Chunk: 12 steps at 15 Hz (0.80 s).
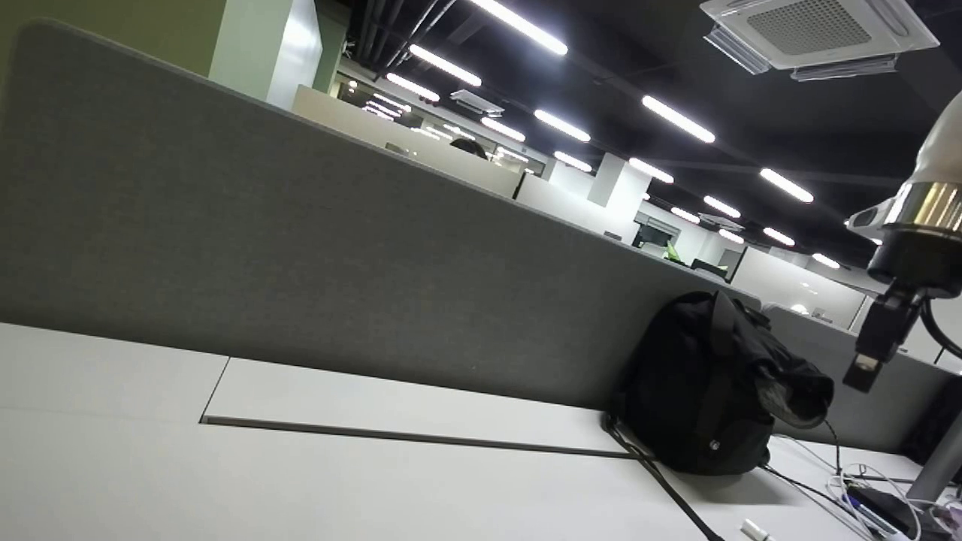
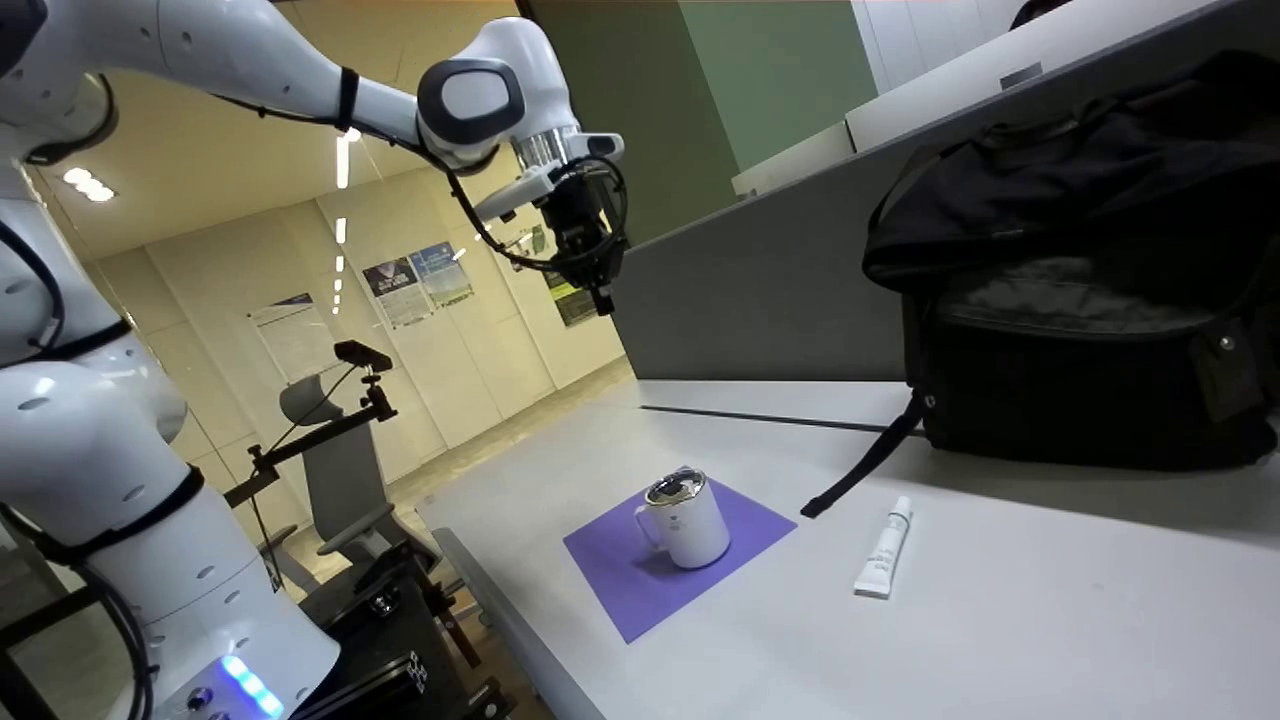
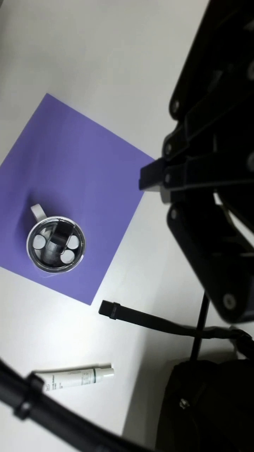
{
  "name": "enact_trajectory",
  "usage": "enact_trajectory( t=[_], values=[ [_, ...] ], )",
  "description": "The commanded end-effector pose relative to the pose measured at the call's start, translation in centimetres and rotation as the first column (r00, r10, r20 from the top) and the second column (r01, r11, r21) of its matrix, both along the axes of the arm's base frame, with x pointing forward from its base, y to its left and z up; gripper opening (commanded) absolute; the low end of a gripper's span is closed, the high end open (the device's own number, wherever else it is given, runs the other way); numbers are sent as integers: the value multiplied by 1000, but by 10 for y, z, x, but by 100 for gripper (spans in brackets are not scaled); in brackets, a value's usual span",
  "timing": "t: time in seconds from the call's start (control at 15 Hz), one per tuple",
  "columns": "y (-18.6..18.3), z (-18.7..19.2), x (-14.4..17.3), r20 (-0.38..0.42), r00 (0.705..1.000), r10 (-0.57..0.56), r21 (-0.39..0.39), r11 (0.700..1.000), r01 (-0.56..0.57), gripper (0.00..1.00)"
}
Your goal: Remove the silver lid from the white mug
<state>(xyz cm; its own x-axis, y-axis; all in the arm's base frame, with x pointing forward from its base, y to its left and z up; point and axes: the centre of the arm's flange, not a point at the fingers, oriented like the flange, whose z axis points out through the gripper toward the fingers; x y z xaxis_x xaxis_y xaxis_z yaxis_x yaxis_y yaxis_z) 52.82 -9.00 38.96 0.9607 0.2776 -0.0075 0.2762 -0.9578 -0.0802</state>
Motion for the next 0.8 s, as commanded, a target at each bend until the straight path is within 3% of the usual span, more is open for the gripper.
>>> enact_trajectory(
  t=[0.0,0.53,0.73],
  values=[
    [-8,-48,-1,21,999,-46,9,999,46,0],
    [-18,-166,-28,-80,995,-56,6,998,57,0],
    [-24,-193,-33,-75,995,-72,12,997,73,0]
  ],
)
